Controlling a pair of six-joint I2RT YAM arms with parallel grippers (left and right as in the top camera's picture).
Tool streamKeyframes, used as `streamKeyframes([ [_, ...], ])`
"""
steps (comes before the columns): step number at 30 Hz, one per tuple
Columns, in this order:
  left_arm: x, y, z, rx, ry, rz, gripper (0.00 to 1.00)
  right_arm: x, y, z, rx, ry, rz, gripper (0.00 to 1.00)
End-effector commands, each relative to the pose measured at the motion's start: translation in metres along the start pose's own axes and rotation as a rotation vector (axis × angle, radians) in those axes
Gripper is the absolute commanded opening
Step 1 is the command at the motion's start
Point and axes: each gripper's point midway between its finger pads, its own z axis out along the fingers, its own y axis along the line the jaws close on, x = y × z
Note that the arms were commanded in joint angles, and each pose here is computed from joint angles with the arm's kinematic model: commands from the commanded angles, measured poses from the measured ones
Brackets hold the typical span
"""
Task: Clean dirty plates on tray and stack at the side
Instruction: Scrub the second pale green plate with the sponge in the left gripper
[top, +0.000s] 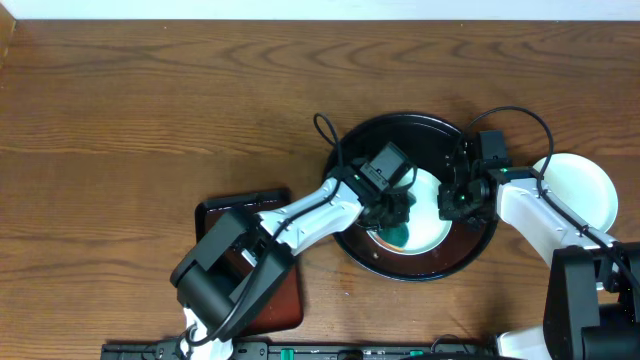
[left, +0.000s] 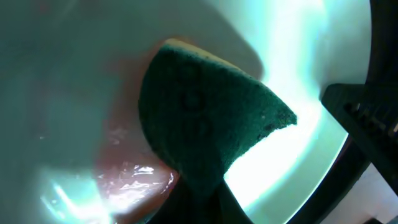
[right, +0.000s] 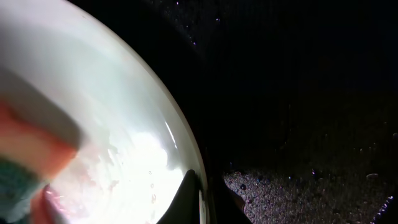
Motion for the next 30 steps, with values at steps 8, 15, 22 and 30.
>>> streamKeyframes([
  [8, -0.008, 0.079, 0.008, -0.278, 0.015, -0.145, 0.07, 0.025, 0.007, 0.014, -0.038, 0.085, -0.016, 0.01],
  [15, -0.049, 0.110, -0.034, -0.450, -0.089, -0.142, 0.08, 0.024, 0.007, 0.014, -0.037, 0.084, -0.023, 0.01],
  [22, -0.041, 0.088, -0.015, -0.379, -0.064, -0.098, 0.08, 0.024, 0.006, 0.014, -0.035, 0.084, -0.023, 0.01],
  [30, 0.000, 0.008, 0.031, -0.095, 0.066, 0.032, 0.08, 0.025, 0.006, 0.014, -0.035, 0.086, -0.022, 0.01],
])
